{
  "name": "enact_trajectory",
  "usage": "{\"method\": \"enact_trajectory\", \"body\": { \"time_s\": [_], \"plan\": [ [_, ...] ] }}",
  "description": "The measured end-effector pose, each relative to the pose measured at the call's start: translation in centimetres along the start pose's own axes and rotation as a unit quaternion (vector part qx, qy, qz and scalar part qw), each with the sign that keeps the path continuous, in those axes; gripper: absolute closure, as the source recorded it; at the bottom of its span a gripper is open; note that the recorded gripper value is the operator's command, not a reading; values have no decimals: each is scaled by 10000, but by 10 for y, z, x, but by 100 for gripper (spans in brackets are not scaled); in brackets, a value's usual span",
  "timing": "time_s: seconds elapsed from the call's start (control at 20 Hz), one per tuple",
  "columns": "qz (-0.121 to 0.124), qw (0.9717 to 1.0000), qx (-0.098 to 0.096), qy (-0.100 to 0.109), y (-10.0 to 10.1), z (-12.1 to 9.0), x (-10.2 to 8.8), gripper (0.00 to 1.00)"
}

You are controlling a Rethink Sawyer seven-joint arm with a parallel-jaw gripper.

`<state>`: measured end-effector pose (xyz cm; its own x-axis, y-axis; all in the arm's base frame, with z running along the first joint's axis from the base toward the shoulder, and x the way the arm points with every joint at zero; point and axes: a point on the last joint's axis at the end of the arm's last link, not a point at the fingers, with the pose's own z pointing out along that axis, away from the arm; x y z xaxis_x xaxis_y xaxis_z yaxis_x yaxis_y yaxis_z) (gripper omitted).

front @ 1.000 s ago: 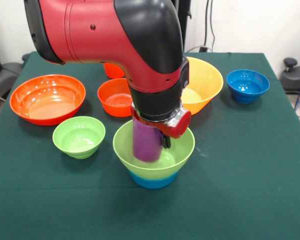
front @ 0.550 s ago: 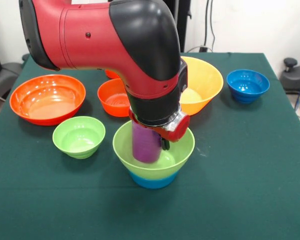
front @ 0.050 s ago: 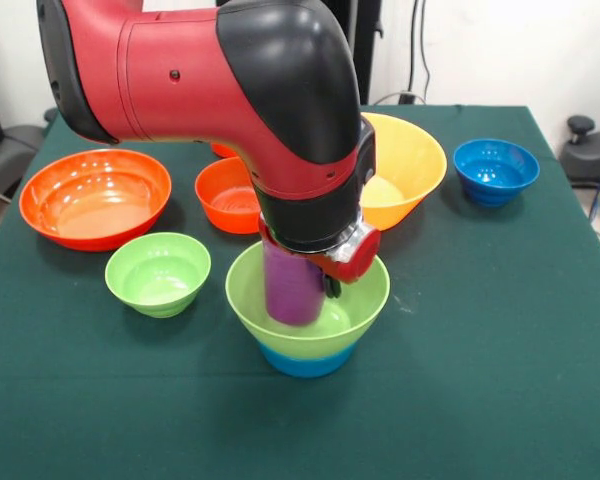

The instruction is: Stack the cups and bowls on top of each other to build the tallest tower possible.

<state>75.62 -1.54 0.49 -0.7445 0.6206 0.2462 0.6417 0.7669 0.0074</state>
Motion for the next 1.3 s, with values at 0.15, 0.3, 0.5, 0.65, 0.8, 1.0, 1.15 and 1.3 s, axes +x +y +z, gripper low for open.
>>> {"method": "enact_trajectory", "body": {
  "time_s": [0.15,0.3,0.5,0.65,0.8,1.0,1.15,1.3],
  "plan": [
    [0,10000,0,1,0,0,0,100],
    [-2,10000,-1,3,0,0,0,100],
    [1,10000,-9,12,1,0,1,100],
    [12,10000,-28,21,2,-1,1,100],
    [31,10000,-56,38,3,-1,1,100],
    [49,9999,-90,57,4,-2,1,100],
    [54,9999,-100,63,5,-3,1,100],
    [66,9999,-132,81,7,-4,2,0]
  ]
}}
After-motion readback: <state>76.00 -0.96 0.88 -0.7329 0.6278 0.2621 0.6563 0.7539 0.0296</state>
